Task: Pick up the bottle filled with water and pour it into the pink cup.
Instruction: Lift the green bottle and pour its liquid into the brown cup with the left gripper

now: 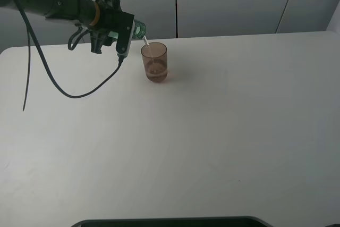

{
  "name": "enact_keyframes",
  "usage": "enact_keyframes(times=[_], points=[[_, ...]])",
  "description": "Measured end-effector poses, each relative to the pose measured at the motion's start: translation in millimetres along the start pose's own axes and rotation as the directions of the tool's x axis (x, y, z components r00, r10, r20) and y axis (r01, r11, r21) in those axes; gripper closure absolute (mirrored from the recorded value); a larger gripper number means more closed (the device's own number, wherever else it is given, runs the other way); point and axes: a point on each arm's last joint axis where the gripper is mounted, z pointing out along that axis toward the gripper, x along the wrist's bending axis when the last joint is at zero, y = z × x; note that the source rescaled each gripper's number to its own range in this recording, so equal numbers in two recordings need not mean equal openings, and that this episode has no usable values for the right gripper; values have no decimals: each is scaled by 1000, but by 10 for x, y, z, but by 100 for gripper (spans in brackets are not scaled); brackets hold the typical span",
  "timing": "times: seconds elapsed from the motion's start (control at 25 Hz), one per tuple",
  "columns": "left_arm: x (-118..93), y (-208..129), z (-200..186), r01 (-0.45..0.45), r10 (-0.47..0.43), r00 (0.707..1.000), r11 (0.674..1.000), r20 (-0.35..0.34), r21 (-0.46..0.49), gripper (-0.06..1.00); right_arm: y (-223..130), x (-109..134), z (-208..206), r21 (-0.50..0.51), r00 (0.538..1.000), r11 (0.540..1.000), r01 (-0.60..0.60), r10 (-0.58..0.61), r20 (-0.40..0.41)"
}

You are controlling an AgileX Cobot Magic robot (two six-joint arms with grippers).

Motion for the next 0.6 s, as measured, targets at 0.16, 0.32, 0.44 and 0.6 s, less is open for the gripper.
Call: enact_keyframes(times=[0.16,0.32,0.44,0.6], points=[[1,8,-1,-5,5,1000,1000,0,1,94,0,0,0,0,1000,1000,0,0,0],[1,6,-1,-12,12,1000,1000,-1,3,94,0,0,0,0,1000,1000,0,0,0],[1,3,-1,-18,18,1000,1000,-1,7,94,0,0,0,0,1000,1000,0,0,0],[1,0,-1,-24,24,1000,1000,-1,9,94,0,0,0,0,1000,1000,0,0,0]])
